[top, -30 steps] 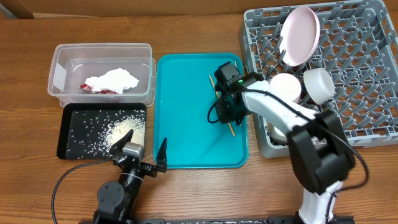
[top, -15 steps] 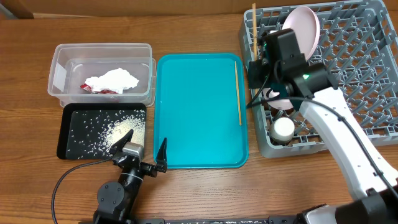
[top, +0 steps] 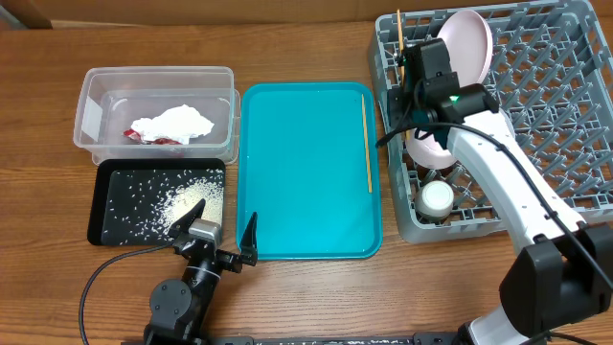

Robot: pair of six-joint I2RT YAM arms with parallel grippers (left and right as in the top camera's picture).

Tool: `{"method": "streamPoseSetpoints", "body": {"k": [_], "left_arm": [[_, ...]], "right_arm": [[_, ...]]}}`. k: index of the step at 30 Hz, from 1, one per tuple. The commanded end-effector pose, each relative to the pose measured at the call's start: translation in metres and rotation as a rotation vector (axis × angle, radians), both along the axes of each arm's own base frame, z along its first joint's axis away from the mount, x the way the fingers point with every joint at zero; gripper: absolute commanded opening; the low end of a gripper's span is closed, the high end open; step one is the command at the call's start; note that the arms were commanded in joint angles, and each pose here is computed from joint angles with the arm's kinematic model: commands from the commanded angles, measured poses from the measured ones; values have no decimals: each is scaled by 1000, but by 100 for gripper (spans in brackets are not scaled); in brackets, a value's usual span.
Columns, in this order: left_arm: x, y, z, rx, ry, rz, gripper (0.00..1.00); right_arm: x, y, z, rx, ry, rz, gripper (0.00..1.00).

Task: Sort waste into correct bins and load items into the dishwasher
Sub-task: 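Carry the chopstick to the rack and drop it in, then return right gripper to the tray and grasp the second chopstick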

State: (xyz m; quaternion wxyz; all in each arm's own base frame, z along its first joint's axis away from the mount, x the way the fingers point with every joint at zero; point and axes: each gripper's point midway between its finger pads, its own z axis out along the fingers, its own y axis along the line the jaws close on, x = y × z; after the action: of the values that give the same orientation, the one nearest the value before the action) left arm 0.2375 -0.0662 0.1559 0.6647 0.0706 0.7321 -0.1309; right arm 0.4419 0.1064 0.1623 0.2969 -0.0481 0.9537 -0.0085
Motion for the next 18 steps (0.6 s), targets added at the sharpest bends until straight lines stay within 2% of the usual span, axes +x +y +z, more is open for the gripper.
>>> {"method": "streamPoseSetpoints", "body": {"k": [1,2,3,4,7,12,18], "left_arm": [[-1,-2,-1,11,-4,-9,100],[-1,-2,-1,11,-4,-9,100],[-1,-2,-1,11,-4,-9,100],[-1,-2,-1,11,-4,-9,100],[-1,-2,-1,11,-4,-9,100],[-1,-2,-1,11,-4,-9,100],[-1,-2,-1,11,-4,-9,100]], "right_arm": [[11,-9,-5,-61,-23,9,5],[12,-9,-8,-62,-17,9,13],[10,-9,-11,-66,-3,10,41],[9,-9,-11,-68,0,11,51],[2,-3,3,-55,-3,24,56],[-25,50,24,92,17,128,56],[-45,88,-18,94,103,139,54]]}}
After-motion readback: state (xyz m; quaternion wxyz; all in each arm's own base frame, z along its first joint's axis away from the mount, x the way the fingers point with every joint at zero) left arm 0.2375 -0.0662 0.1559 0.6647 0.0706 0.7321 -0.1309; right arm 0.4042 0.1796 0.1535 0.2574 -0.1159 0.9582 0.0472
